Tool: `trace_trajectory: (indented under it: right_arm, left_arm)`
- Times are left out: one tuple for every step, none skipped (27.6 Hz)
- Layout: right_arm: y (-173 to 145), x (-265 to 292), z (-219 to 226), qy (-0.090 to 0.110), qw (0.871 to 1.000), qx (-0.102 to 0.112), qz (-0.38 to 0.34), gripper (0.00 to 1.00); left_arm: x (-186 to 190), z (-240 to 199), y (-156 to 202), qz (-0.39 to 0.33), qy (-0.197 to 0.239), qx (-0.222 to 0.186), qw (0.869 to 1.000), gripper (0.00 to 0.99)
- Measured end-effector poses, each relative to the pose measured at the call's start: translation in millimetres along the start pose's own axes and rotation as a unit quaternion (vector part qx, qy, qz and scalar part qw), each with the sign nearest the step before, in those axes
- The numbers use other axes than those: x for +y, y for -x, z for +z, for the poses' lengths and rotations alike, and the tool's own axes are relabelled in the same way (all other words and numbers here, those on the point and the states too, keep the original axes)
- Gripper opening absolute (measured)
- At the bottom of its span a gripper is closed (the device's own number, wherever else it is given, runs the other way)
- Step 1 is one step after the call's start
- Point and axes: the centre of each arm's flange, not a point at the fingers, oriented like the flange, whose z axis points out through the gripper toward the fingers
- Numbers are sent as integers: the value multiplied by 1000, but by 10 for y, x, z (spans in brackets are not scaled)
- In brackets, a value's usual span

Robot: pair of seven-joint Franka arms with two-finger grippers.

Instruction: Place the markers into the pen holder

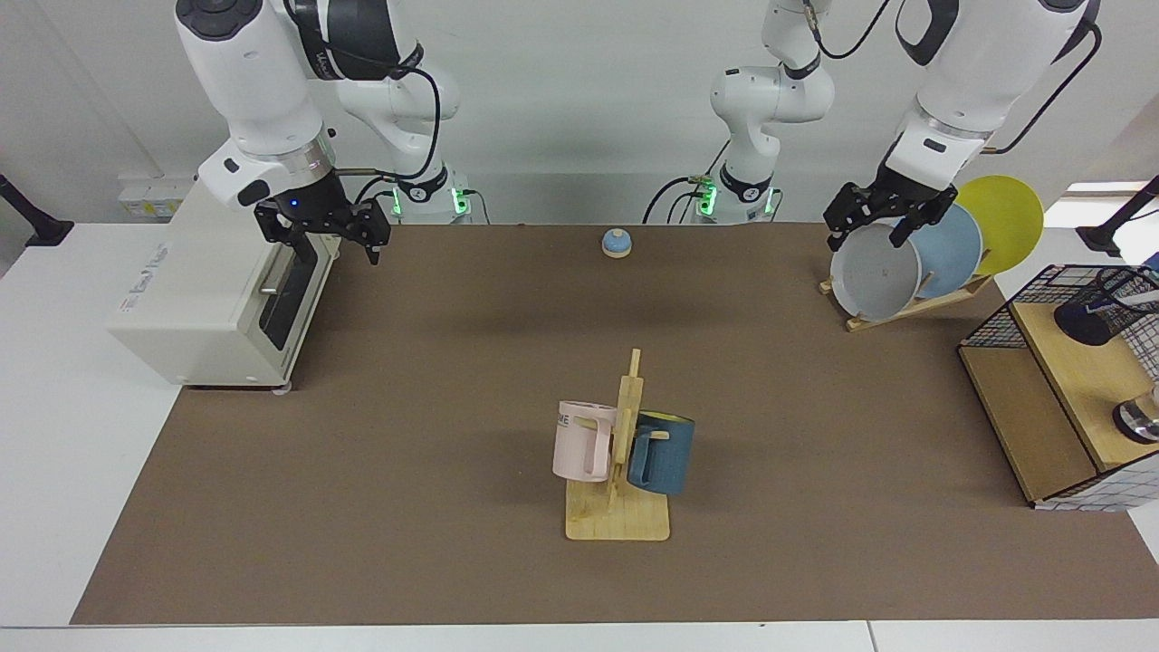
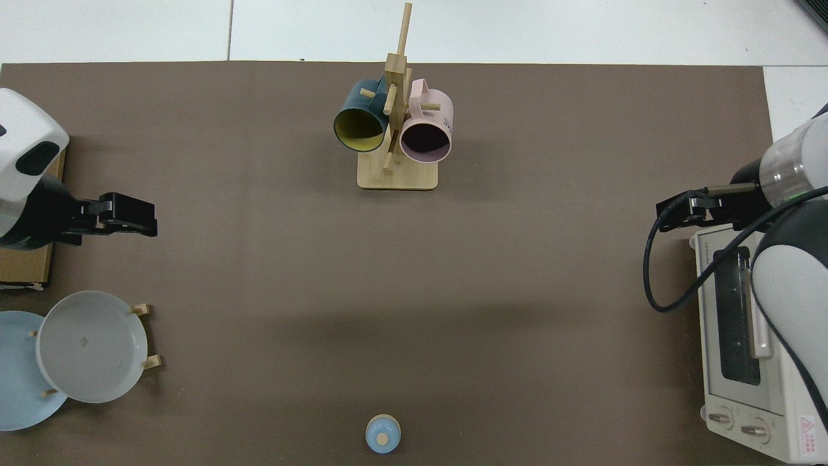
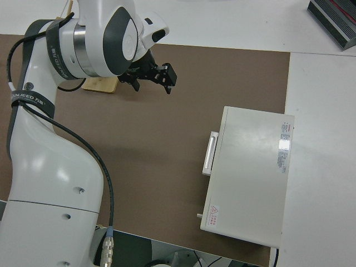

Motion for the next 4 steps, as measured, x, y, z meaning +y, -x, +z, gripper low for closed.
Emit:
trace_trajectory:
  right_arm:
    - [0, 0, 0, 0, 1000, 0, 0, 1000]
    - [0, 0, 0, 0, 1000, 0, 0, 1000]
    - [0, 0, 0, 0, 1000, 0, 0, 1000]
    - [0, 0, 0, 0, 1000, 0, 0, 1000]
  left_arm:
    - [1, 1, 0, 1, 0, 0, 1000, 991]
    - [3, 1, 0, 2, 0, 0, 1000, 991]
    - [7, 2, 1, 2, 0, 0, 1000, 991]
    - [12, 3, 2, 3, 0, 0, 1000, 991]
